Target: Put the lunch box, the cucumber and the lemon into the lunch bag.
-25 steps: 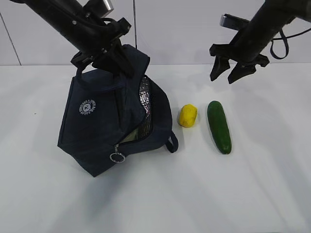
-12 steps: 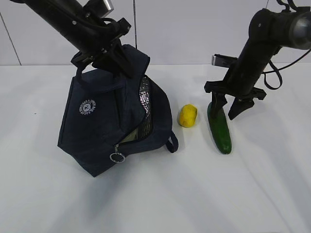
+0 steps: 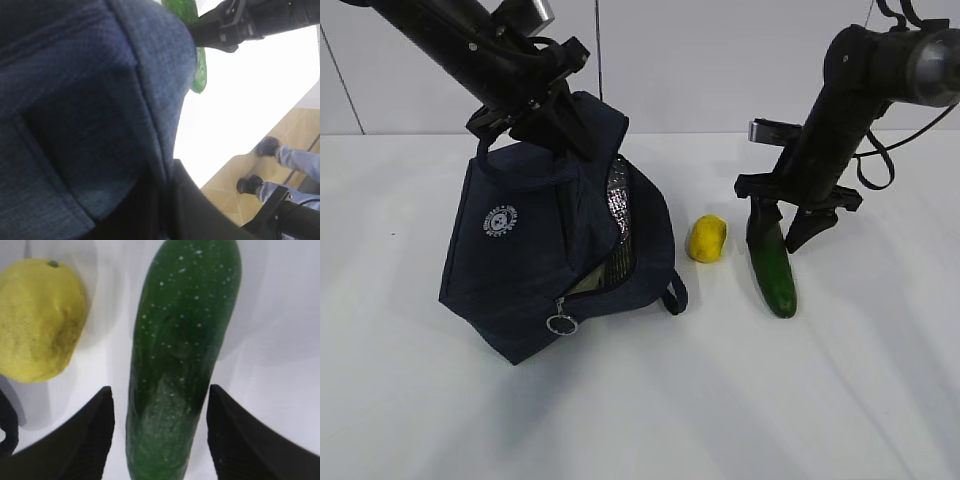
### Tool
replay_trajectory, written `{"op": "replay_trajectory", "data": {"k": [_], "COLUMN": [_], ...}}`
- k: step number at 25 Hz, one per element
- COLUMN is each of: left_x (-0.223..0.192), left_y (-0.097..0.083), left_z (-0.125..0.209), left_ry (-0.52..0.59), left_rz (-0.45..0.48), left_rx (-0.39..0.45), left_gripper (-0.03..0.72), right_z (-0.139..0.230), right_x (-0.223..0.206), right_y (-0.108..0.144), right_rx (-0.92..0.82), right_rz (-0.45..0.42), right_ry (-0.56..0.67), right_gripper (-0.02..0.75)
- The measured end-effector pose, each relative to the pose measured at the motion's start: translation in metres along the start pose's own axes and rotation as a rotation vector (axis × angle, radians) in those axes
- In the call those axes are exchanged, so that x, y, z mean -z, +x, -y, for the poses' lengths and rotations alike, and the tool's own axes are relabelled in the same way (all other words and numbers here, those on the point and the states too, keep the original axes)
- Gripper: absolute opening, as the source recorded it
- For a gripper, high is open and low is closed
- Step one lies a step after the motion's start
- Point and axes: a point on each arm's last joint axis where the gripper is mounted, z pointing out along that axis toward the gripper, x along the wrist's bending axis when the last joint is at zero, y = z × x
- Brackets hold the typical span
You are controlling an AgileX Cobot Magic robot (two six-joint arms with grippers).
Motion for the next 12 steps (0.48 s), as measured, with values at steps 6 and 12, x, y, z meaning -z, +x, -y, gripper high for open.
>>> {"op": "replay_trajectory", "data": {"k": [6, 12], "left_x": [0.0, 0.0], "left_y": [0.0, -0.0002], "left_z": [0.0, 0.0], "left_ry": [0.0, 0.0], "left_rz": [0.0, 0.002], "left_rx": [0.0, -0.002], "left_gripper": [-0.009, -0.009], "right_z": [0.0, -0.0001], "right_x": [-0.0023, -0.0069], "right_y": [0.0014, 0.0007], "right_rx": [0.001, -0.005], "right_rz": [-0.003, -0.009], "right_ry": [0.005, 0.014], "right_gripper": [0.391, 0.321]}}
